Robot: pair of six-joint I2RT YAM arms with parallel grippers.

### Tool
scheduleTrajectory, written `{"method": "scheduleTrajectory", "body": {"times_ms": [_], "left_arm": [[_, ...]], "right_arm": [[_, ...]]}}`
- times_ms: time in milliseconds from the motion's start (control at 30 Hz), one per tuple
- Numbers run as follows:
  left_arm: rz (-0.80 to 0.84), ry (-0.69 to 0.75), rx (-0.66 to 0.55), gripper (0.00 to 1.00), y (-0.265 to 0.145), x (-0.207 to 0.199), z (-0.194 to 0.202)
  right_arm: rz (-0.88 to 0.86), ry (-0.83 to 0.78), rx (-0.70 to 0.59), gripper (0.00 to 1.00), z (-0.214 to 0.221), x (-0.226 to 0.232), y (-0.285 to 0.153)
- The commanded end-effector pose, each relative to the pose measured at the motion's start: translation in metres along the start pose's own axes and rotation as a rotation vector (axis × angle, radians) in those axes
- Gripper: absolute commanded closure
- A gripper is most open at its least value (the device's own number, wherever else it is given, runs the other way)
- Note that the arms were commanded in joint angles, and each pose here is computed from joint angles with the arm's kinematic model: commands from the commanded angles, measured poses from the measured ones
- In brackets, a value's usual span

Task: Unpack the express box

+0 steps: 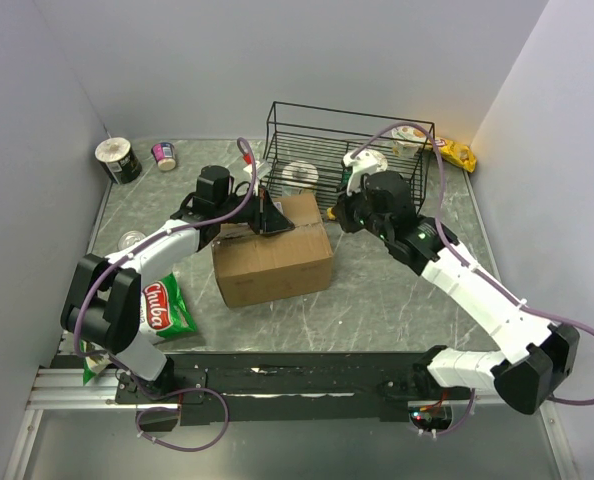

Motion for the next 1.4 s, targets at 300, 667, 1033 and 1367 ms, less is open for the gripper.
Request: {"method": "scheduleTrajectory", "body": {"times_ms": [300, 667, 1033, 1367], "left_arm": [[-0.095, -0.038, 0.038, 0.99, -0.007, 0.009, 0.02], [-0.098, -0.04, 0.036, 0.99, -0.008, 0.009, 0.021], [-0.106, -0.053, 0.036, 0.99, -0.003, 0.015, 0.021], [-0.15, -0.057, 0.039, 0.99, 0.001, 0.023, 0.019]], "right_arm": [[0.017, -0.016, -0.162, 1.0, -0.043, 0.003, 0.024], [0.001, -0.004, -0.115, 1.0, -0.035, 0.005, 0.029], [-0.02, 0.019, -0.071, 1.0, -0.023, 0.005, 0.021], [-0.013, 0.057, 0.008, 1.0, -0.007, 0.003, 0.006]]}}
Point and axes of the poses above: each gripper's point midway between its finger pads, its own y axis out along the fingers, its own x axis along the line the jaws close on, z = x × y, the point moved 9 cm from there along -y, back along the fingers, and after that the axes turned 9 degrees about y, right-handed, at the moved point
